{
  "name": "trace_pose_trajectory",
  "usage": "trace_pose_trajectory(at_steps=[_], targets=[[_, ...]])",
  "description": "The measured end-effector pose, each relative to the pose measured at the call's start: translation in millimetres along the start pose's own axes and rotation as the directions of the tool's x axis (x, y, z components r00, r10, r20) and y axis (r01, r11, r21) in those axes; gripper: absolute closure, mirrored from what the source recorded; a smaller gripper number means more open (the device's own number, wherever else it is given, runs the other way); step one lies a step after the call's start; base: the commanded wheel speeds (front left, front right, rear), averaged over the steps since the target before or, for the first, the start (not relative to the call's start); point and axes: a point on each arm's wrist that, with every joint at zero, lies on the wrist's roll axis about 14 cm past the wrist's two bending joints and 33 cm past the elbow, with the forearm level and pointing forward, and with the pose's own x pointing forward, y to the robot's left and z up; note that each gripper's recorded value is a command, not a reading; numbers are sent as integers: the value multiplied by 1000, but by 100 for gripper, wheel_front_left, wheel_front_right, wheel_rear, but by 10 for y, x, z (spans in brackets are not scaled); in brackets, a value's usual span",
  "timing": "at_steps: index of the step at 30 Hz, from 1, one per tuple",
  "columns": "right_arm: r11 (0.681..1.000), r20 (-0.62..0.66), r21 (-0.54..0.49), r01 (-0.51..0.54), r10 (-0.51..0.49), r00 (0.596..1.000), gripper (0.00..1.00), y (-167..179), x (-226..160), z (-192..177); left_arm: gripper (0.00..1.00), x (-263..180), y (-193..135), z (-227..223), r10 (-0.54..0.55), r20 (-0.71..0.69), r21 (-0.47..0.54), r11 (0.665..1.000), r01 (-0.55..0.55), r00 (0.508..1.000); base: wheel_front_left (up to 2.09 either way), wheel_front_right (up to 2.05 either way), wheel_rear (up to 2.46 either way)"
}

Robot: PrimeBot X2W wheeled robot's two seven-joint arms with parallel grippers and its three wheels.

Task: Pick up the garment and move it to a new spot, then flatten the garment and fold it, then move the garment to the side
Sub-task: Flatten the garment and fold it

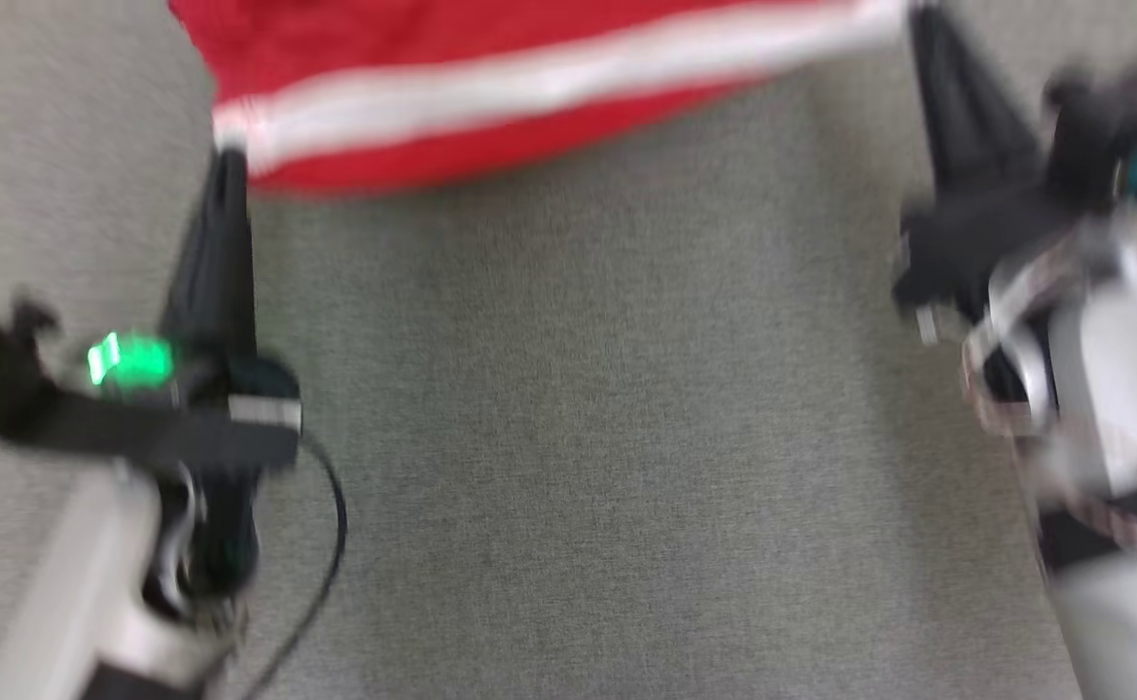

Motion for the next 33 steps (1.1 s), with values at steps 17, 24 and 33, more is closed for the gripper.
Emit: trace_pose_trajectory(at_steps=[17, 24, 33], targets=[[993, -386, 93, -66, 97, 917, 100, 451, -2009, -468, 100, -1449, -168, -309, 166, -133, 89, 984, -155, 977, 0, 0, 0], [985, -498, 144, -90, 151, 854, 100, 603, -2514, -510, 100, -1946, -95, -568, 223, -251, 214, 962, -171, 942, 0, 0, 0], [985, -418, 152, -88, 144, 897, 100, 569, -2512, -268, 100, -2084, -232, -607, 198, -289, 301, 948, -107, 937, 0, 0, 0]])
